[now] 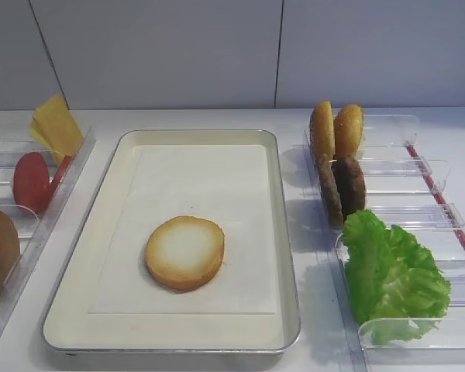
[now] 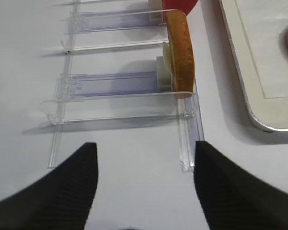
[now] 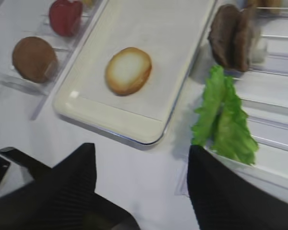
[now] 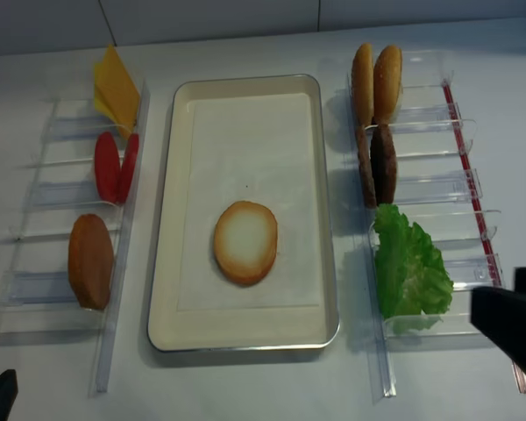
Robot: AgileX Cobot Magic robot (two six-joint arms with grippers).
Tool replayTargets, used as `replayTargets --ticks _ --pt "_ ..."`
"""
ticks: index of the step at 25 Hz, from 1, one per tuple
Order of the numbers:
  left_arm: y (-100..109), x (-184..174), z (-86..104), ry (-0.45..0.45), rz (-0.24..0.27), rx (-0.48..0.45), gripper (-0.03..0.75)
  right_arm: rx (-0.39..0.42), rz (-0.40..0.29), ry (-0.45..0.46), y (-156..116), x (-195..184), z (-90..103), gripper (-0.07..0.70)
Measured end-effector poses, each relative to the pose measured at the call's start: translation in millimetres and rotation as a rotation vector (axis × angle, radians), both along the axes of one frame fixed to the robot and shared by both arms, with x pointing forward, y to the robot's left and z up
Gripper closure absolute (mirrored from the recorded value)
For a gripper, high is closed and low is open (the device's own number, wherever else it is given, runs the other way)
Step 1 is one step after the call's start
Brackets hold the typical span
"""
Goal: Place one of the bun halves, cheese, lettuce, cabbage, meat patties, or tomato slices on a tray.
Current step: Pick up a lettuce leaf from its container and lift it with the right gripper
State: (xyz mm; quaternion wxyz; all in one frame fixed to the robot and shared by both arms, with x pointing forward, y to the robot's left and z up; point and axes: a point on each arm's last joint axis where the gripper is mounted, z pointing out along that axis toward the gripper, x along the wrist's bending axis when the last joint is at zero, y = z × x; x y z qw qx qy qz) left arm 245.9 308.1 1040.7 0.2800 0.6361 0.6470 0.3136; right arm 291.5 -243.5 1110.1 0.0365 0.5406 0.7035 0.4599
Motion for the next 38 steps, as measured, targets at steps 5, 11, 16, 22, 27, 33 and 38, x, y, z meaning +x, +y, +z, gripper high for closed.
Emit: replayTargets --ticks 5,11,16,22,27,33,38 --pt "0.0 0.0 0.0 0.0 0.0 0.0 0.291 0.024 0.072 0.062 6.9 25.5 -2.4 0.2" --pt "0.0 0.0 0.0 0.0 0.0 0.0 0.291 -0.024 0.166 0.127 19.1 56.8 2.4 0.21" --pt "0.0 0.0 0.0 0.0 0.0 0.0 0.291 -0.131 0.184 0.174 29.3 84.1 8.9 0.219" --pt "0.0 0.0 0.0 0.0 0.0 0.0 0.291 -0.248 0.177 0.306 48.1 112.9 -7.4 0.22" --pt "0.0 0.0 0.0 0.0 0.0 0.0 0.291 -0.322 0.143 0.395 57.5 133.9 -30.8 0.22" --pt "0.0 0.0 0.0 0.0 0.0 0.0 0.291 -0.346 0.111 0.414 61.2 148.4 -43.3 0.22" --pt "0.0 0.0 0.0 0.0 0.0 0.0 0.291 -0.371 0.096 0.422 62.5 156.9 -52.1 0.223"
